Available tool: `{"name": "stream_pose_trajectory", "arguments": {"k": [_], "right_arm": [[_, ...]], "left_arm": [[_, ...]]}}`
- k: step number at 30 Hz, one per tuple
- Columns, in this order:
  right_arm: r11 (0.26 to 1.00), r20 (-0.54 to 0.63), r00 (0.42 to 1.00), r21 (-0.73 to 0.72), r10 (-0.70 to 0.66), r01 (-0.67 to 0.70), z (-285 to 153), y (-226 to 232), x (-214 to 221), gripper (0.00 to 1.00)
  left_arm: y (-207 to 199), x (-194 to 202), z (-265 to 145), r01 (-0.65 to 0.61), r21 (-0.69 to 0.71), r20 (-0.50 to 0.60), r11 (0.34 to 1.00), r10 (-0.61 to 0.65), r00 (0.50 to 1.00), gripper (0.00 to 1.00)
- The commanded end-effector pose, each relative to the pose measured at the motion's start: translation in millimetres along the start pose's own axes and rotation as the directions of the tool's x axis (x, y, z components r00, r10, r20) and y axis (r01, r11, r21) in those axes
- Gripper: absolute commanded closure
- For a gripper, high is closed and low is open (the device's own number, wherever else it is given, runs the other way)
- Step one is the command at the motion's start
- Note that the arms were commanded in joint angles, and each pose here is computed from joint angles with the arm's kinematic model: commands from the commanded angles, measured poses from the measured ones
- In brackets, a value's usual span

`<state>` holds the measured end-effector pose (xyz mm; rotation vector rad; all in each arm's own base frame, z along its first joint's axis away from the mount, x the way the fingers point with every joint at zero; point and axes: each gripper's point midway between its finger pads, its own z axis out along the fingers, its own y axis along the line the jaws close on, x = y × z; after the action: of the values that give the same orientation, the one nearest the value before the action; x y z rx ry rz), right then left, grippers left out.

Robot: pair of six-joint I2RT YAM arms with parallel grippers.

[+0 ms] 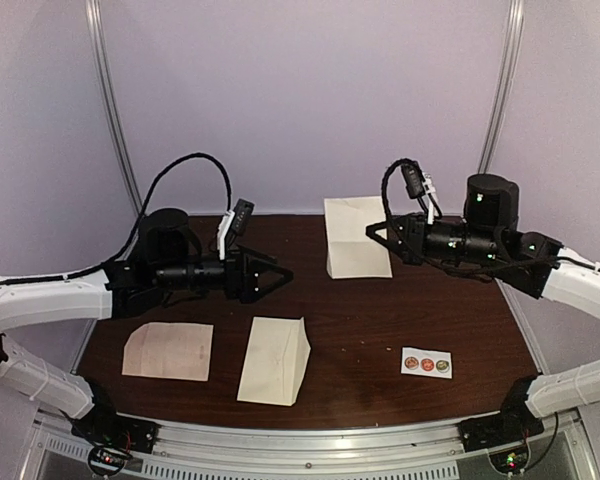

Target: Place the letter into the envelope and seal it

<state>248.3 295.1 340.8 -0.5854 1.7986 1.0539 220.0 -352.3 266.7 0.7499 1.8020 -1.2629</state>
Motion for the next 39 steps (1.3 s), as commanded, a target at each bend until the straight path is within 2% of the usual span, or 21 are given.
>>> {"name": "stream_pose_trajectory", "arguments": {"k": [1,6,15,18,22,36,39], "right_arm": [[0.987,0.074,0.997,-0.161,0.032,-0.02,-10.1,28.8,-11.9,1.0],[0.975,0.083,0.996,-0.222,0.025,-0.006,-20.1,41.1,-10.8,1.0],[0.931,0.02,0.999,-0.363,0.031,-0.022,-18.3,59.8,6.0,1.0],[0.923,0.015,0.999,-0.383,0.032,-0.024,-16.7,61.9,8.0,1.0],[0.925,0.008,1.0,-0.38,0.029,-0.024,-13.1,59.7,10.7,1.0],[0.931,0.002,1.0,-0.364,0.026,-0.023,-3.8,53.3,12.7,1.0],[0.939,0.006,1.0,-0.344,0.026,-0.022,-2.6,49.9,12.9,1.0]], "left_arm": [[-37.1,-36.6,10.0,-0.069,0.124,0.133,0.99,0.052,0.99,0.03],[-54.0,-42.4,18.0,-0.062,0.193,0.155,0.979,0.032,0.987,0.03],[-69.4,-52.4,23.0,-0.047,0.25,0.167,0.967,0.005,0.986,0.05],[-71.7,-53.8,25.2,-0.048,0.262,0.16,0.964,0.005,0.987,0.13],[-72.0,-54.2,29.8,-0.043,0.27,0.149,0.962,0.003,0.989,0.3],[-78.1,-56.6,37.3,-0.043,0.306,0.129,0.951,0.003,0.992,0.56],[-78.1,-55.7,37.5,-0.043,0.307,0.127,0.951,0.004,0.992,0.64]]}}
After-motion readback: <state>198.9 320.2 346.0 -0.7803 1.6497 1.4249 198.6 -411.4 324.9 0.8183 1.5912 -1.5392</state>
